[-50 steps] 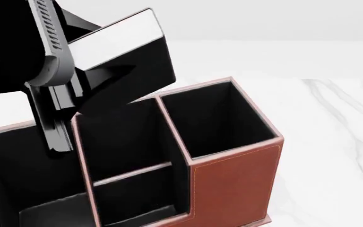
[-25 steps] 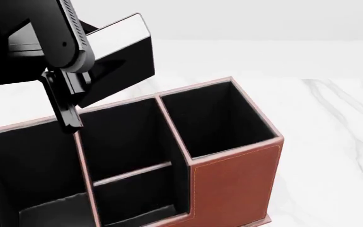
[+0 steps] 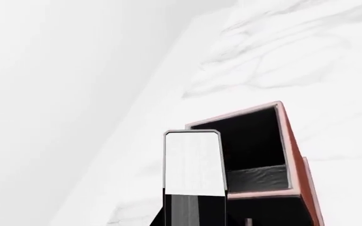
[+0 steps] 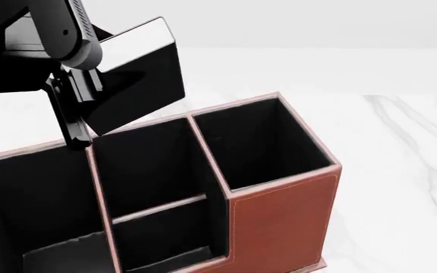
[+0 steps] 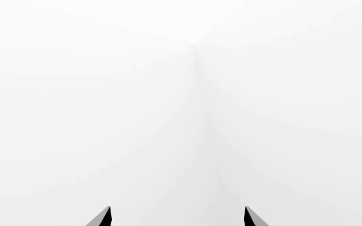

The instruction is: Pick up the book and place it in the front compartment of the caddy.

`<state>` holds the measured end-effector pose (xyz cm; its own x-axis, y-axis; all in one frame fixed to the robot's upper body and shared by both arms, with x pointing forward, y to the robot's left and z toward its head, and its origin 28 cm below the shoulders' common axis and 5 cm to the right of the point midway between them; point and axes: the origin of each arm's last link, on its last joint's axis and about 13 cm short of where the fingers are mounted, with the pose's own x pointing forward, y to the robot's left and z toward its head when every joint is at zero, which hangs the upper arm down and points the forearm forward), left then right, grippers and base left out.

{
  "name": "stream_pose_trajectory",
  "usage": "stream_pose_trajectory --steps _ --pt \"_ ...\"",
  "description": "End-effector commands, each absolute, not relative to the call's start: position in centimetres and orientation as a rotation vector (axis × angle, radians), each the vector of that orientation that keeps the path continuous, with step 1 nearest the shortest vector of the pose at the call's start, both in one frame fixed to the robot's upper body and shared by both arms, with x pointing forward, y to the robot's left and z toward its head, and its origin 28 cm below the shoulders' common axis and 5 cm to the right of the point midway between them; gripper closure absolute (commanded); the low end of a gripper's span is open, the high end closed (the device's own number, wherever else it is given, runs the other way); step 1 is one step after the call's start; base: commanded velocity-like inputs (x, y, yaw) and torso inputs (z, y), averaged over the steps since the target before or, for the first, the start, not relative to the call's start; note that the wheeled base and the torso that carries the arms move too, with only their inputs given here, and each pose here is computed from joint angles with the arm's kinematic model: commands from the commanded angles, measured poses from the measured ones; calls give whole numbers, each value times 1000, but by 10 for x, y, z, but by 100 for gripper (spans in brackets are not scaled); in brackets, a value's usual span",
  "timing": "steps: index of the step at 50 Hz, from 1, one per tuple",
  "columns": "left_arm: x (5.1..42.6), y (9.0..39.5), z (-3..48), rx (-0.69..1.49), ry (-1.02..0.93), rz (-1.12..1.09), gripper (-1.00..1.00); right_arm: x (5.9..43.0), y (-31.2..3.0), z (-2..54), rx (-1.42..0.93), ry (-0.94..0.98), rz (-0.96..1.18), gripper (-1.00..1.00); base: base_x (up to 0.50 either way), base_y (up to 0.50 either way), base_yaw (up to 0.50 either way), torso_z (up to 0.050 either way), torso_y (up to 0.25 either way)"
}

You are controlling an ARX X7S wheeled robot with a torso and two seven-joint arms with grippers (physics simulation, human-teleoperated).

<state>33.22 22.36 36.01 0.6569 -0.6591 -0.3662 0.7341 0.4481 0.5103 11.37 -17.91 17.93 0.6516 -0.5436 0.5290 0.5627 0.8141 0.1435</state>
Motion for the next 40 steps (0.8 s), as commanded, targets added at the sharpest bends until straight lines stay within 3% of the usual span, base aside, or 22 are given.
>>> stream_pose_trajectory --steps 1,40 --pt "334 225 356 717 141 -874 100 114 -179 178 -35 -585 -627 -100 0 0 0 0 0" --pt "358 213 316 756 173 -878 100 111 -179 180 -35 -585 -627 -100 0 0 0 0 1"
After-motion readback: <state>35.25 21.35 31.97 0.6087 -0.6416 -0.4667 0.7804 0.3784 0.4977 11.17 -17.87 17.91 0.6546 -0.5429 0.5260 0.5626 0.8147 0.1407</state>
